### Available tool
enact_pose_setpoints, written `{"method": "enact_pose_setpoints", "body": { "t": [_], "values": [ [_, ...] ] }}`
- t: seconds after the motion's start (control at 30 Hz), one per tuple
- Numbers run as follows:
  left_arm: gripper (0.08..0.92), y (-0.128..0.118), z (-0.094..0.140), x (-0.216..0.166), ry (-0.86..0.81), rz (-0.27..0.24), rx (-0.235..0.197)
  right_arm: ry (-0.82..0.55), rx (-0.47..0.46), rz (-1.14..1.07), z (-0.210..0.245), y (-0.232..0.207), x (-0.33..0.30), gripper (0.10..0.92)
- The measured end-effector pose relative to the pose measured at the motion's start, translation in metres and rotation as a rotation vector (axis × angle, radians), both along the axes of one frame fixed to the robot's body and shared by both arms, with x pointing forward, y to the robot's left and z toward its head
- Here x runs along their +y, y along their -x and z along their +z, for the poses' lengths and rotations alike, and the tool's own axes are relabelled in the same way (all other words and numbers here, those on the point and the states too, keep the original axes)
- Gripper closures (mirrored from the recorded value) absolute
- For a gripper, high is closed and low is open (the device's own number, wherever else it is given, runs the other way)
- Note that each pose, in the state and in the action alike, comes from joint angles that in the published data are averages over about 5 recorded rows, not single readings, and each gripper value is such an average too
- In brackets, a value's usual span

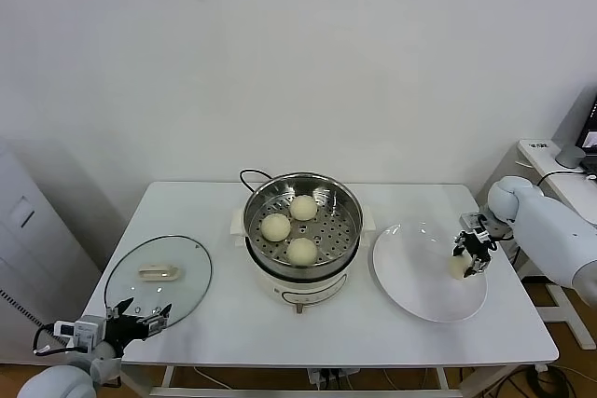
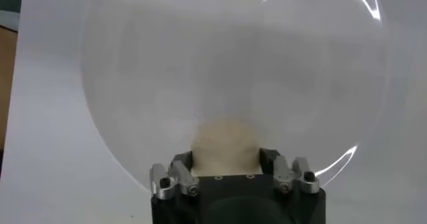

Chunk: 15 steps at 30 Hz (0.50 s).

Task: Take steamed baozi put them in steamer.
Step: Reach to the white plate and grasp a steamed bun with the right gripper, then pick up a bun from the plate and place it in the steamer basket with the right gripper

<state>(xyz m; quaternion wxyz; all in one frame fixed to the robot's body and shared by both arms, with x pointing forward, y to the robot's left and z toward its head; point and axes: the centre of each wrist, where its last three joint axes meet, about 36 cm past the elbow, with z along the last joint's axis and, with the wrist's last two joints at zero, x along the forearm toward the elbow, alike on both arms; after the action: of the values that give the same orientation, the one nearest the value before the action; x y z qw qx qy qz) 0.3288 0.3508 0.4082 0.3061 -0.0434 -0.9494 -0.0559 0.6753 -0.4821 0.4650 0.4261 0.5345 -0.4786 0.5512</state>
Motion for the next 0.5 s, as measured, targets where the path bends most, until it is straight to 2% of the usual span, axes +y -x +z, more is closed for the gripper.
{"method": "enact_pose_setpoints", "body": {
  "t": [0.27,0.5],
  "values": [
    [0.177,0.002,-0.001,0.0,-0.002,0.005,0.001,-0.001,0.004,0.01,0.019,-0.001,0.003,0.555],
    [0.177,0.003,0.001,0.003,-0.009,0.014,0.001,-0.043,-0.034,-0.004,0.079,-0.009,0.014,0.555]
  ]
}}
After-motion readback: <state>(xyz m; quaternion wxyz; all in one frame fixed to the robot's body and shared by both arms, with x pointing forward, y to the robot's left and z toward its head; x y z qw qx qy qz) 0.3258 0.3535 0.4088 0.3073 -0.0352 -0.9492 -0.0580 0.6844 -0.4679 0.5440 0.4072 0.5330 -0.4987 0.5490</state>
